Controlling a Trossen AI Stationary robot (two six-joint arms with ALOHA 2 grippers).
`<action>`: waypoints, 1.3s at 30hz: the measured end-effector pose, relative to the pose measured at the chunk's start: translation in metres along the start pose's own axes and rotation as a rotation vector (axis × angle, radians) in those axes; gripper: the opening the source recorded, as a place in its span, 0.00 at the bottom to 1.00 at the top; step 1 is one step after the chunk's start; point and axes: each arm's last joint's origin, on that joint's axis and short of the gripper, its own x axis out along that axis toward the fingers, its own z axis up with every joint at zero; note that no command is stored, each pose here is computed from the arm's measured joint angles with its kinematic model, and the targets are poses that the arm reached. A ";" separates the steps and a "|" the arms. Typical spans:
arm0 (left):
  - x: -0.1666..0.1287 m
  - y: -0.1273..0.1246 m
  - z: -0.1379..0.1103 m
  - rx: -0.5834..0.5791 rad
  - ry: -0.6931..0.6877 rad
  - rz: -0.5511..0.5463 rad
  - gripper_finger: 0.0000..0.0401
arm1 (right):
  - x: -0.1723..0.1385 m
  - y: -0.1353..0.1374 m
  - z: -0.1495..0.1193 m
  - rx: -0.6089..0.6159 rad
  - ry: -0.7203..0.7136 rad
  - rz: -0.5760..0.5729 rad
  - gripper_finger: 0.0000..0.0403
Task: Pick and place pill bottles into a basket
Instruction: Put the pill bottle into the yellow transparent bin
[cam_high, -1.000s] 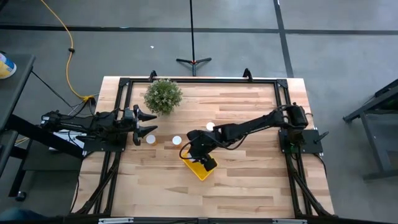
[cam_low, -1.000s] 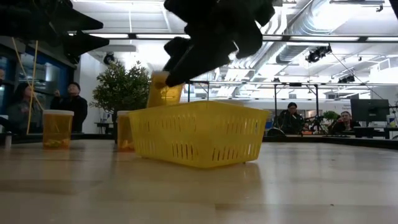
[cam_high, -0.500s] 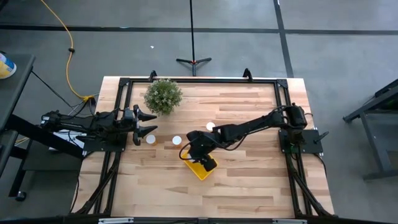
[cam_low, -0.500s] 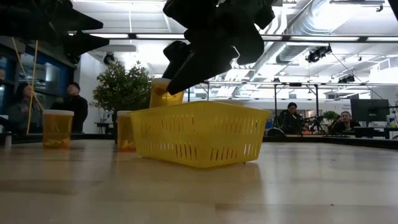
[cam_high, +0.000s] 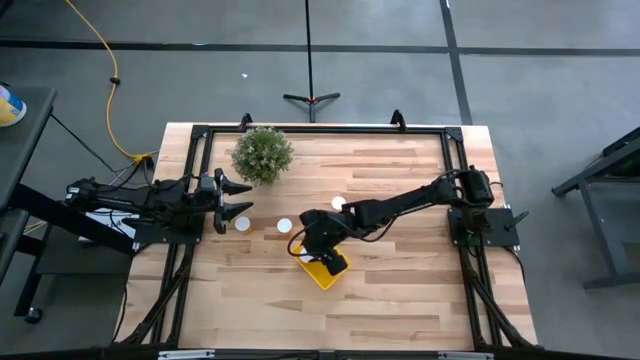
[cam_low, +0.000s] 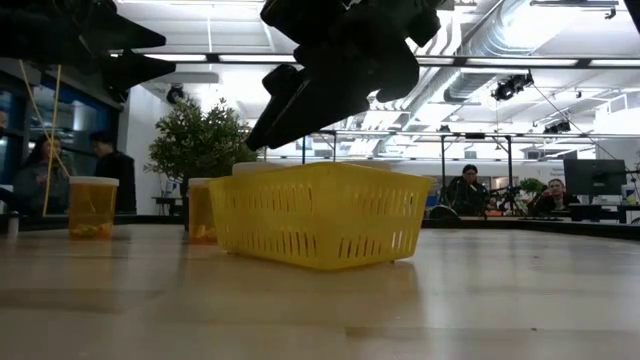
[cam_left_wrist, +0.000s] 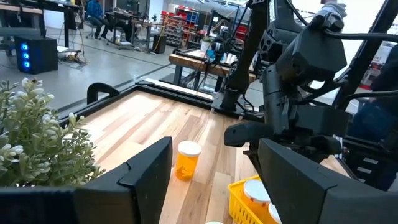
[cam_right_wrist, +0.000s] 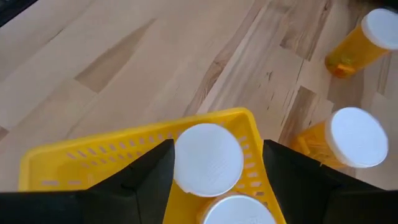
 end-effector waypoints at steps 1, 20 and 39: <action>0.000 0.000 0.000 0.000 0.000 0.000 0.69 | -0.001 -0.001 0.002 -0.005 0.001 -0.005 0.59; 0.000 0.000 -0.002 0.008 0.023 0.004 0.69 | -0.110 -0.010 -0.036 0.233 -0.102 -0.200 0.59; 0.000 0.001 -0.002 -0.003 0.022 0.004 0.69 | -0.108 -0.009 -0.112 0.330 -0.288 -0.492 0.74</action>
